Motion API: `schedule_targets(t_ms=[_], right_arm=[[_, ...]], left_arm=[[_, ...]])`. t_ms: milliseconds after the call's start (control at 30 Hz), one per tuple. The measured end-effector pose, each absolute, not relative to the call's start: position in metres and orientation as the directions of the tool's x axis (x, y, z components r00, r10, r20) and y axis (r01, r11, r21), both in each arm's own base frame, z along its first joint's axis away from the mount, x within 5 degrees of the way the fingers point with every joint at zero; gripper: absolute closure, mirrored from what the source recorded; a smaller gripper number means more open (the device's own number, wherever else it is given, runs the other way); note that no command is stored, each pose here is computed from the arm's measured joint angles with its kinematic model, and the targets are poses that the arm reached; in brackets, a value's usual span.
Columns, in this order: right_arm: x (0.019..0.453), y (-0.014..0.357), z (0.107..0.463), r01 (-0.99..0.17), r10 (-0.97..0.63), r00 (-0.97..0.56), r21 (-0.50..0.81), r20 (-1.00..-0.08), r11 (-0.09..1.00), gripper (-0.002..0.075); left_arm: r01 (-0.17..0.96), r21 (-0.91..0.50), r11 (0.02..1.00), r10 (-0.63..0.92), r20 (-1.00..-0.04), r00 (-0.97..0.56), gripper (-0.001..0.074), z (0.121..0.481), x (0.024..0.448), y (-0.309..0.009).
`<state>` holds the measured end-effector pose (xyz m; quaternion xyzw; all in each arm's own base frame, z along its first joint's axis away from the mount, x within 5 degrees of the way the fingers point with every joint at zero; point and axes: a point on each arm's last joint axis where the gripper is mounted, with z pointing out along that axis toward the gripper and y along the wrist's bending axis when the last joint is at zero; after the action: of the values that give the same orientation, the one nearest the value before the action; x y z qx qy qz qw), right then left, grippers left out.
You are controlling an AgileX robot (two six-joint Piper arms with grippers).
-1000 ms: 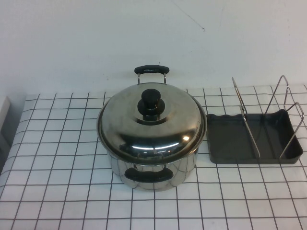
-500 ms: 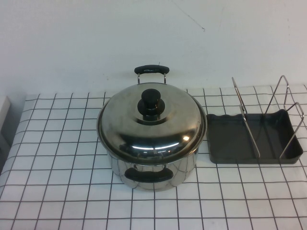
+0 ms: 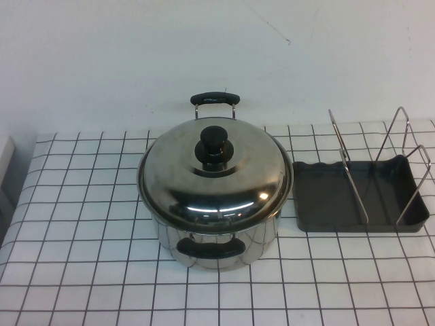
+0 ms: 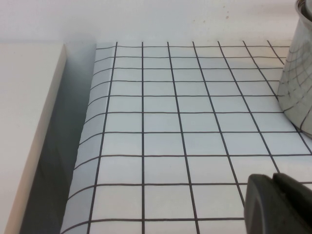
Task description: Put pot lid on rack
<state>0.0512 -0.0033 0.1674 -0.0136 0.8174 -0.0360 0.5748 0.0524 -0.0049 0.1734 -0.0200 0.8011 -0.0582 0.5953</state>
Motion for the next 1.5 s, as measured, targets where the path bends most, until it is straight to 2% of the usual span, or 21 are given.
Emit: schedule_targets(t_ms=[300, 500, 700, 900, 1067, 1233, 1500], right_arm=[[0.053, -0.003, 0.173, 0.020, -0.066, -0.276, -0.075, -0.959, 0.997, 0.0729], [0.056, -0.002, 0.188, 0.021, -0.072, -0.109, -0.075, -0.991, 0.997, 0.0729], [0.056, -0.001, 0.211, 0.023, -0.079, 0.139, -0.077, -0.987, 0.997, 0.0729], [0.047, 0.002, 0.239, 0.026, -0.081, 0.448, -0.078, -0.890, 0.997, 0.0729], [0.033, 0.003, 0.259, 0.028, -0.075, 0.673, -0.076, -0.735, 0.997, 0.0729], [0.024, 0.004, 0.268, 0.029, -0.073, 0.767, -0.080, -0.638, 0.996, 0.0729], [0.022, 0.005, 0.269, 0.029, -0.076, 0.783, -0.085, -0.617, 0.996, 0.0729]], left_arm=[[0.039, -0.118, 0.992, -0.105, -0.964, -0.243, 0.0738, 0.177, 0.054, -0.005], [0.042, -0.118, 0.992, -0.110, -0.981, -0.157, 0.0738, 0.184, 0.055, -0.004], [0.048, -0.121, 0.992, -0.121, -0.993, 0.000, 0.0739, 0.198, 0.057, -0.003], [0.056, -0.118, 0.991, -0.127, -0.964, 0.232, 0.0738, 0.219, 0.054, -0.001], [0.061, -0.116, 0.991, -0.130, -0.921, 0.368, 0.0738, 0.232, 0.050, 0.000], [0.062, -0.115, 0.991, -0.131, -0.908, 0.398, 0.0738, 0.235, 0.049, 0.000], [0.082, -0.157, 0.984, -0.177, -0.867, 0.466, 0.0738, 0.241, 0.046, 0.002]])
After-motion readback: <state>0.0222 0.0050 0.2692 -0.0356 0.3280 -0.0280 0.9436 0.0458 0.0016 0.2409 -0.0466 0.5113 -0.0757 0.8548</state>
